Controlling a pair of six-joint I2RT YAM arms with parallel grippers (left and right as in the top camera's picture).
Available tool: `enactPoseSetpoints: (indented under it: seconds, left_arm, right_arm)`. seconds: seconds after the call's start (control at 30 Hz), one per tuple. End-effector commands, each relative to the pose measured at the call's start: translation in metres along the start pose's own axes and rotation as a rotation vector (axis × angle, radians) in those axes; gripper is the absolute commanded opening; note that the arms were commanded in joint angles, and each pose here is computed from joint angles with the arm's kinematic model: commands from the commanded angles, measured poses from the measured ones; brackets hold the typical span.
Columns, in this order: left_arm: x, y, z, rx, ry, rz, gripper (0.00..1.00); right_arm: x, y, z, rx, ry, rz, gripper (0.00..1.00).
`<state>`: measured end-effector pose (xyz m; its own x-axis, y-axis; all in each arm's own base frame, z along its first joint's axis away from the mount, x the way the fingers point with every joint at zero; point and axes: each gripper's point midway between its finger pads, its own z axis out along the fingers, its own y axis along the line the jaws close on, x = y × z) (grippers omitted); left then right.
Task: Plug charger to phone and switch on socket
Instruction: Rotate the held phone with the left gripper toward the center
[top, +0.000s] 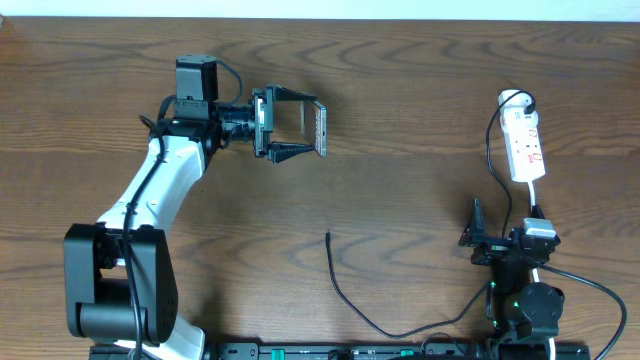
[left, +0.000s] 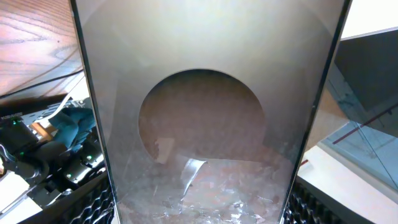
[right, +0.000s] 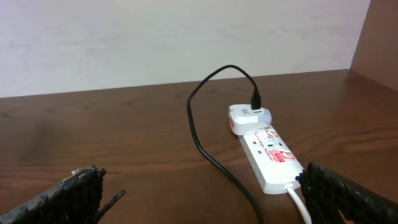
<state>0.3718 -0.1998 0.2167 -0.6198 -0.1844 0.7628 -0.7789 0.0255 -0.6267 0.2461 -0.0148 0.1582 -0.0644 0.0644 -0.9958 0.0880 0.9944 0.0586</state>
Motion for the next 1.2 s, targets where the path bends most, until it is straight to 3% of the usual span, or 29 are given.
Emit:
enactPoseSetpoints:
  seconds: [0.0, 0.13, 0.27, 0.47, 0.57, 0.87, 1.17]
  left_arm:
    - [0.023, -0.015, -0.005, 0.012, 0.04, 0.074, 0.08]
    - [0.021, -0.015, -0.005, 0.014, 0.029, 0.085, 0.07]
    - [0.006, -0.022, -0.005, 0.035, -0.064, 0.241, 0.08]
    - [-0.024, -0.03, -0.01, 0.035, -0.259, 0.463, 0.08]
    - [-0.052, -0.03, -0.019, -0.004, -0.424, 0.547, 0.07]
    - [-0.112, 0.018, -0.059, -0.238, -0.791, 0.408, 0.08]
    - [-0.118, 0.034, -0.068, -0.306, -0.839, 0.363, 0.07]
  right_arm:
    - [0.001, 0.0, 0.0, 0.0, 0.001, 0.001, 0.99]
    - [0.001, 0.0, 0.0, 0.0, 0.001, 0.001, 0.99]
    - [0.001, 0.0, 0.0, 0.0, 0.001, 0.001, 0.99]
    - [0.001, 0.0, 0.0, 0.0, 0.001, 0.001, 0.99]
    - [0.001, 0.0, 0.0, 0.0, 0.001, 0.001, 0.99]
    - [0.001, 0.0, 0.0, 0.0, 0.001, 0.001, 0.99]
    - [-0.003, 0.0, 0.0, 0.0, -0.014, 0.002, 0.99]
